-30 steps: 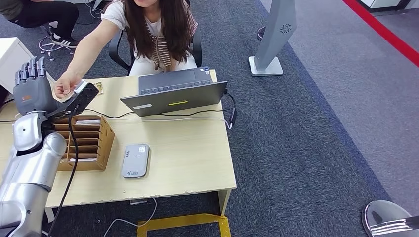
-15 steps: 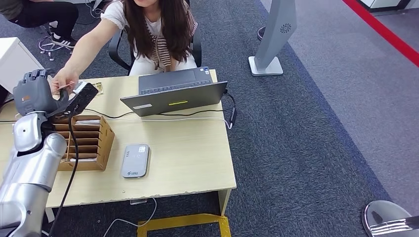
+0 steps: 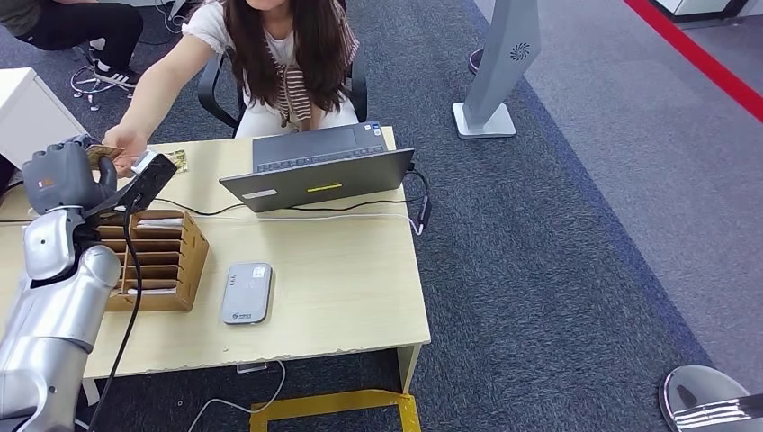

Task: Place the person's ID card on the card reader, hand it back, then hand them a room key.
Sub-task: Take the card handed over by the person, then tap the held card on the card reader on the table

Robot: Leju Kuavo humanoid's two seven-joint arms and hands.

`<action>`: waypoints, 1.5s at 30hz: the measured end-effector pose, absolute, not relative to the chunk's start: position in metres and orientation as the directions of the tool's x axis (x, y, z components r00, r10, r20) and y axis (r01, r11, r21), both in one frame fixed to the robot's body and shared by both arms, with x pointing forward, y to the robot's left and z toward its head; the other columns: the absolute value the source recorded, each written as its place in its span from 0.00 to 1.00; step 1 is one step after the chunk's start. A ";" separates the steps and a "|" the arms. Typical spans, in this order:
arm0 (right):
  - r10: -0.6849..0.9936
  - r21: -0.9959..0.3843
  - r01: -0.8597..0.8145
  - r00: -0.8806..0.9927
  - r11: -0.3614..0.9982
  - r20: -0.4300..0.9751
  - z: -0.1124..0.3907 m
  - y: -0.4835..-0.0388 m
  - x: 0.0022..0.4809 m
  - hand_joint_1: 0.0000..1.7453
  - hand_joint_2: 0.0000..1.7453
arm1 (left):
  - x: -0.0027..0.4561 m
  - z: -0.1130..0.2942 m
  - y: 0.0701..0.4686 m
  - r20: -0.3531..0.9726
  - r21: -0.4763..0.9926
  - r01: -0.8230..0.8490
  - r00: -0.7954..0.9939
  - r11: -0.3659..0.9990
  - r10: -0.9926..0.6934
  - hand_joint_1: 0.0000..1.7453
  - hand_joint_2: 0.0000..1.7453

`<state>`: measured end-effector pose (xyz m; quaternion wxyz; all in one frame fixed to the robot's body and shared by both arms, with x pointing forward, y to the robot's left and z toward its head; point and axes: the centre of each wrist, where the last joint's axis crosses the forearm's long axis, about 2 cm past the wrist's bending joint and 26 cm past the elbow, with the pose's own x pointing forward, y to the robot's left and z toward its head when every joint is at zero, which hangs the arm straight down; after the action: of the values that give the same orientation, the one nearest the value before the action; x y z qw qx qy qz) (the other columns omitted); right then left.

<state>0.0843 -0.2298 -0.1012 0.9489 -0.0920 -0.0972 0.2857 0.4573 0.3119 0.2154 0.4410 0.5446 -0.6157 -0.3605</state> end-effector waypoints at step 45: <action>0.521 -0.233 -0.485 0.844 0.843 0.126 -0.102 -0.232 0.078 0.00 1.00 | 0.375 0.124 0.207 -0.057 0.998 -0.048 -0.361 -0.043 -0.931 1.00 1.00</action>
<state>0.0782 -0.2318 -0.1025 0.9554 -0.0966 -0.0926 0.2631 0.3755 0.2065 0.1239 0.3765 0.4214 -0.5804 -0.5863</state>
